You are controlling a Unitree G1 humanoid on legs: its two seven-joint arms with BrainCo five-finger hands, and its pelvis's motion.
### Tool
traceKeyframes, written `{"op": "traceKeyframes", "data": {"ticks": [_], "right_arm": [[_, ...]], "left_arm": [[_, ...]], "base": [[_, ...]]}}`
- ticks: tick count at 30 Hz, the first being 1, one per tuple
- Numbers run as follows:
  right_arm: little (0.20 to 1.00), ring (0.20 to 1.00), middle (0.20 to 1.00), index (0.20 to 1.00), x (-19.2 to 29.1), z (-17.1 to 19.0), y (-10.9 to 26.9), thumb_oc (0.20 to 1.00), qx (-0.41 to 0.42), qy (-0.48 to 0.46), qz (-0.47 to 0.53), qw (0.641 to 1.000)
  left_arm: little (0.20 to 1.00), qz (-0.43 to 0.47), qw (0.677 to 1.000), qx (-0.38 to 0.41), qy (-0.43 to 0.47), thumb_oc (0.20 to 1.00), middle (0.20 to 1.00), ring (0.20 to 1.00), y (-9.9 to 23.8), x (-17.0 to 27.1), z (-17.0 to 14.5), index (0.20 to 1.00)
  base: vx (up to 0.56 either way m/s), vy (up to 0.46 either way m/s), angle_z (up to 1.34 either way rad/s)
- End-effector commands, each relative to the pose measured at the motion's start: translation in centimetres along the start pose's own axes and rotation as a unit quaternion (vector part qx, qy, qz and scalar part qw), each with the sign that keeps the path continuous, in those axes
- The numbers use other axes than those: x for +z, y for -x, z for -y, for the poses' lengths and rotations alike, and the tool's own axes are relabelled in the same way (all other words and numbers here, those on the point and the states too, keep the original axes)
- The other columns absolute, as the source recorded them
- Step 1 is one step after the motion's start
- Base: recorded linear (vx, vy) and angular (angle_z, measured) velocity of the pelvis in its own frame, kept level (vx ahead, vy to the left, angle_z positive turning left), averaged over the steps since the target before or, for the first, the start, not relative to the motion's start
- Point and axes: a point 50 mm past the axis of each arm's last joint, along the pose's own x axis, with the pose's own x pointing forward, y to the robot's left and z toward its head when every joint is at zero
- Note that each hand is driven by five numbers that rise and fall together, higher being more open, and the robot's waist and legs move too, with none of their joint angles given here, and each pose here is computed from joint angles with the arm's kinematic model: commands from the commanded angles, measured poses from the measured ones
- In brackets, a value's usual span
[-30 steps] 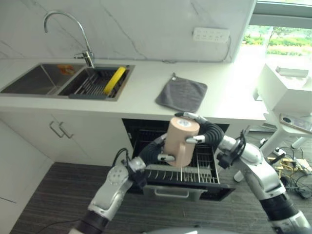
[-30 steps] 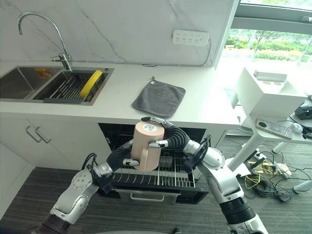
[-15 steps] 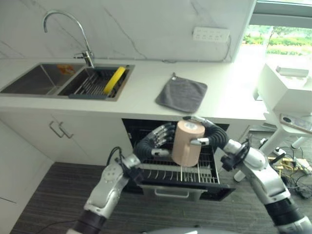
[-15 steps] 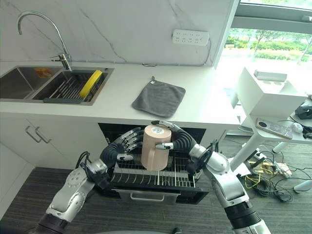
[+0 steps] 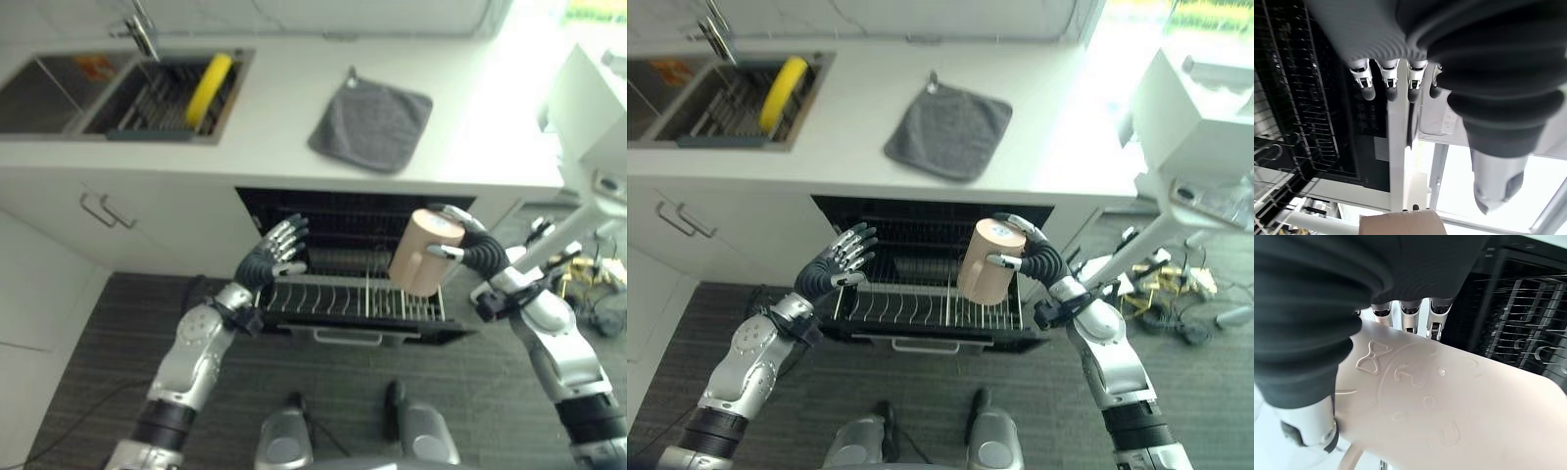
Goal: Place the dishes in the dishwasher.
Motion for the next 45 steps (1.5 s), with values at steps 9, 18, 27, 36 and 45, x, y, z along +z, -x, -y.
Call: {"op": "traceKeyframes", "data": {"ticks": [9, 18, 27, 36, 45], "right_arm": [[0.200, 0.200, 0.200, 0.200, 2.7, 1.0, -0.4, 0.200, -0.090, -0.005, 0.088, 0.992], [0.200, 0.200, 0.200, 0.200, 2.8, 1.4, -0.1, 0.200, -0.103, -0.007, 0.084, 0.991], [0.200, 0.200, 0.200, 0.200, 0.3, 0.2, 1.7, 0.200, -0.107, -0.044, 0.058, 0.992], [0.200, 0.200, 0.200, 0.200, 1.9, 0.7, 1.3, 0.200, -0.134, -0.028, 0.106, 0.985], [0.200, 0.200, 0.200, 0.200, 1.4, 0.2, 1.5, 0.200, -0.120, -0.029, 0.076, 0.989]], "left_arm": [[1.000, -0.023, 1.000, -0.010, 0.015, 1.000, 1.000, 1.000, 0.3, -0.6, 2.1, 1.000], [1.000, -0.060, 0.998, -0.015, 0.014, 1.000, 1.000, 1.000, 1.4, -1.6, 2.5, 1.000], [1.000, 0.015, 0.999, 0.026, 0.030, 1.000, 1.000, 1.000, 2.7, -0.6, 2.2, 1.000], [1.000, 0.187, 0.980, 0.069, -0.013, 1.000, 1.000, 1.000, 1.6, 4.3, 1.2, 1.000], [1.000, 0.155, 0.986, 0.067, -0.002, 1.000, 1.000, 1.000, 1.8, 3.2, 1.0, 1.000]], "base": [[0.04, 0.007, 0.05], [0.05, 0.021, 0.01], [0.06, 0.001, -0.07], [-0.09, -0.018, 0.14], [0.07, -0.007, -0.04]]}}
